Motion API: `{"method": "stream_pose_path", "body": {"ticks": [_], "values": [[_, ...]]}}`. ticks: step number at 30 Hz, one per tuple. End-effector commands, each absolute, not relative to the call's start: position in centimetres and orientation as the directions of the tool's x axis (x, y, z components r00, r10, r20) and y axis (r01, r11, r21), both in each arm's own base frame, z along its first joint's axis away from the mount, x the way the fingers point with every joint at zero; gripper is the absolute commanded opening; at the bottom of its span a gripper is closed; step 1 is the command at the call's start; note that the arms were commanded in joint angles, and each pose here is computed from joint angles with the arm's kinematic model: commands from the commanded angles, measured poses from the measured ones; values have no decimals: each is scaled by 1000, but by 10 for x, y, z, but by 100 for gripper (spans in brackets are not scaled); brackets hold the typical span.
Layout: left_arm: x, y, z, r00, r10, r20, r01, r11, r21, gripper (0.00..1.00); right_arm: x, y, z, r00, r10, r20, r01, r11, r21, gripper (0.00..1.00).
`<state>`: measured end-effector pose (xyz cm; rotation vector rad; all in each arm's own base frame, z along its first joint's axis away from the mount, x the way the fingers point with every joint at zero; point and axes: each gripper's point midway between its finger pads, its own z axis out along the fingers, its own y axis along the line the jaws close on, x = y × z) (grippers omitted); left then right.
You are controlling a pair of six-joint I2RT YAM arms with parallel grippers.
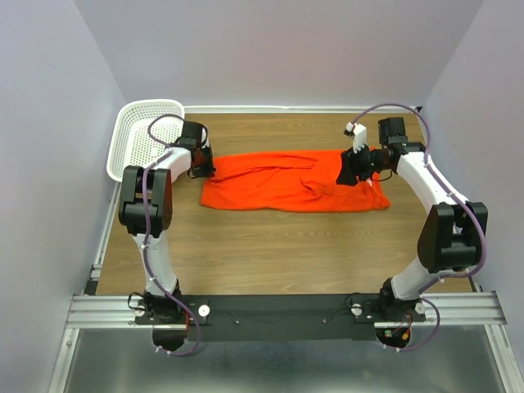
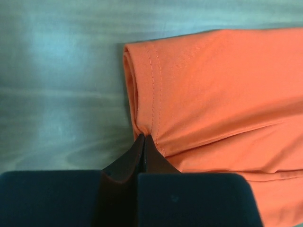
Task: Fold and stack the t-shirts
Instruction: Fold the tshirt
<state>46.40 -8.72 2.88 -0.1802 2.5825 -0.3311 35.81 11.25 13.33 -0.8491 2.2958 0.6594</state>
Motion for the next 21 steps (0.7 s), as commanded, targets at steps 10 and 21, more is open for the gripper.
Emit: {"method": "stream_pose_path", "body": {"ticks": [10,21], "values": [[503,-57,56,-774,-223,-593,-138,973,-186,0,401,86,123,-671,-315,-671,-552,817,168,61],[506,-58,97,-726,-225,-650,-103,970,-221,43,296,180,95,-187,-701,-689,-980,183,80,58]]}}
